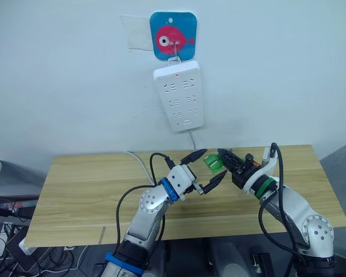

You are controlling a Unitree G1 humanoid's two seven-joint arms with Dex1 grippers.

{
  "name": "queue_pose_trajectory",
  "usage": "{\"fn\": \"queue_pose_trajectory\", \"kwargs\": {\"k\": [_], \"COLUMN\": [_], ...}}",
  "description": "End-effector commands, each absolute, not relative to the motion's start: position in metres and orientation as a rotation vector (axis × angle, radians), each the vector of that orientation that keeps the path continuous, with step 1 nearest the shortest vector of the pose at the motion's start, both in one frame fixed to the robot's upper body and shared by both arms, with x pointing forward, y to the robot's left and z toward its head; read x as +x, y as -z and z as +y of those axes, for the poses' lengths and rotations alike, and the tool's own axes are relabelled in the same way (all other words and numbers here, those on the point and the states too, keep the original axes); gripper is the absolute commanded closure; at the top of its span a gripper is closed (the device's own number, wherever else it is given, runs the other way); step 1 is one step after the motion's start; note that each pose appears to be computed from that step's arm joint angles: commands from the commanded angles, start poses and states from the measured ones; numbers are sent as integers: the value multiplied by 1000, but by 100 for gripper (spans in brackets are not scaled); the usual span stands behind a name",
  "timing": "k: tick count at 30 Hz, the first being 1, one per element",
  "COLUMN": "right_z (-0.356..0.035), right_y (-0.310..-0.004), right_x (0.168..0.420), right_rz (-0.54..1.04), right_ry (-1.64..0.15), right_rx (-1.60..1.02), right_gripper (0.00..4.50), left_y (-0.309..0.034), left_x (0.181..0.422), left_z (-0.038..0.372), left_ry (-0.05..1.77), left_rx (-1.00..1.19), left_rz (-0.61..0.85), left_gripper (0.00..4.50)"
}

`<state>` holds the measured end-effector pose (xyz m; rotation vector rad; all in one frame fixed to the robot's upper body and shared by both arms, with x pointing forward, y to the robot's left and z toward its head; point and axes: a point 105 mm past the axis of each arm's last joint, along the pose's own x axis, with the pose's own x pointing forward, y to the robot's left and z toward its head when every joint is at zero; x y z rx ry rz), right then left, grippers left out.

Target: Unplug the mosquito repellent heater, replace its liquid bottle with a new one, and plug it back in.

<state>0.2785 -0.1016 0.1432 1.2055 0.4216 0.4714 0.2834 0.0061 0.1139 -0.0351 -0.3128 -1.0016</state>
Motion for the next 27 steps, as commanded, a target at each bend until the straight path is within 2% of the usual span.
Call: {"fn": "queue_pose_trajectory", "kwargs": {"k": [1,2,5,10,11,20,27], "right_z": [-96,-96,-95,-95,-94,-93,-94], "right_y": [-159,-159,-159,-159,-159,-158,-157], "right_x": [270,270,271,270,270,272,274], "right_rz": [388,388,387,388,388,385,380], "right_ry": [-540,-543,-541,-540,-539,-538,-534], "right_rx": [1209,1210,1211,1221,1224,1225,1222], "right_gripper": [364,364,364,364,364,364,125], "left_y": [-121,-122,-124,-125,-125,-123,-122], "left_x": [282,282,281,282,282,283,288], "left_z": [3,3,2,2,2,-1,6], "left_ry": [1003,1002,1003,1006,1007,1014,1005], "left_rx": [-41,-44,-52,-61,-61,-39,-27], "left_rz": [-354,-358,-369,-366,-367,-361,-351], "left_gripper": [0,0,56,205,222,222,222]}}
